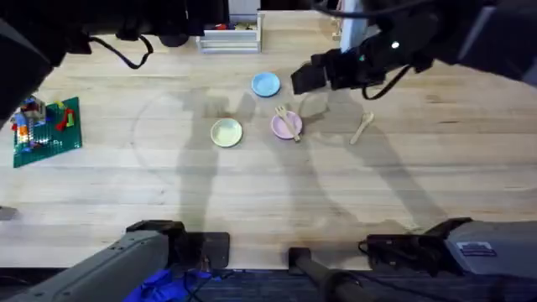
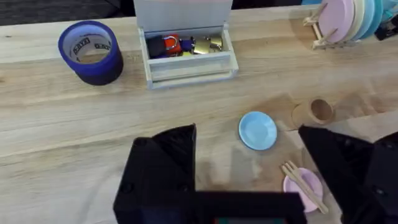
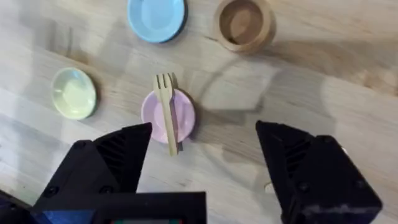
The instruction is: Pick up a utensil and set it on the pink plate, then put the other utensil in the container.
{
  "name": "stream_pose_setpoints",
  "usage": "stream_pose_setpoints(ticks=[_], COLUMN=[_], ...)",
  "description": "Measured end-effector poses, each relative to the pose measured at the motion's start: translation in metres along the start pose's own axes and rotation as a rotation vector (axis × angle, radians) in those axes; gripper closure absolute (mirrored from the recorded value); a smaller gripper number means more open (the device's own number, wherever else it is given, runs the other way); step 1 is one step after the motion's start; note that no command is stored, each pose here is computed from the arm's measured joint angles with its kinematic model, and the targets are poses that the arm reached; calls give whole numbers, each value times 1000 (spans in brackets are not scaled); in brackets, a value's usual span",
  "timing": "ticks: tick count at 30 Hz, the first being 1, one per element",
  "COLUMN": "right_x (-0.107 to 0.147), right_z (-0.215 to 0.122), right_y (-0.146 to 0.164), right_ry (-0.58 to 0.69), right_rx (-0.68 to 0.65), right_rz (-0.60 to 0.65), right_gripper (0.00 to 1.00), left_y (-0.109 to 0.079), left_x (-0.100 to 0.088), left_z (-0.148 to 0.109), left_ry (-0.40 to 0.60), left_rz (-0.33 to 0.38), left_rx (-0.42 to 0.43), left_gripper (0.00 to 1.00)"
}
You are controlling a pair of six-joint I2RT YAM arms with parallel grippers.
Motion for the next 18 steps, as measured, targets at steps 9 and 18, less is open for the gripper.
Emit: stream_pose_setpoints(ticks=[9, 18], right_x=[3, 36], right_z=[-34, -67], right_y=[-29, -77], right_ry=[-34, 56], right_rx=[106, 264], right_rz=[41, 117], right_gripper=[4, 5], left_y=[-24, -56], left_x=[5, 47], left_z=[-2, -16], left_ry=[20, 183], left_rz=[47, 134], left_rx=[160, 397], left_gripper=[9, 9])
Point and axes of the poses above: each hand's point on the last joint's axis, 136 mm out from that joint toward the fingers, its own z axis out along the fingers, its own y axis along the line the jaws close on, x = y × z, the point moved 2 cm from there along -z, back along the fingers, and after that the axes turned 4 degrees about -z, right-handed, at the moved point
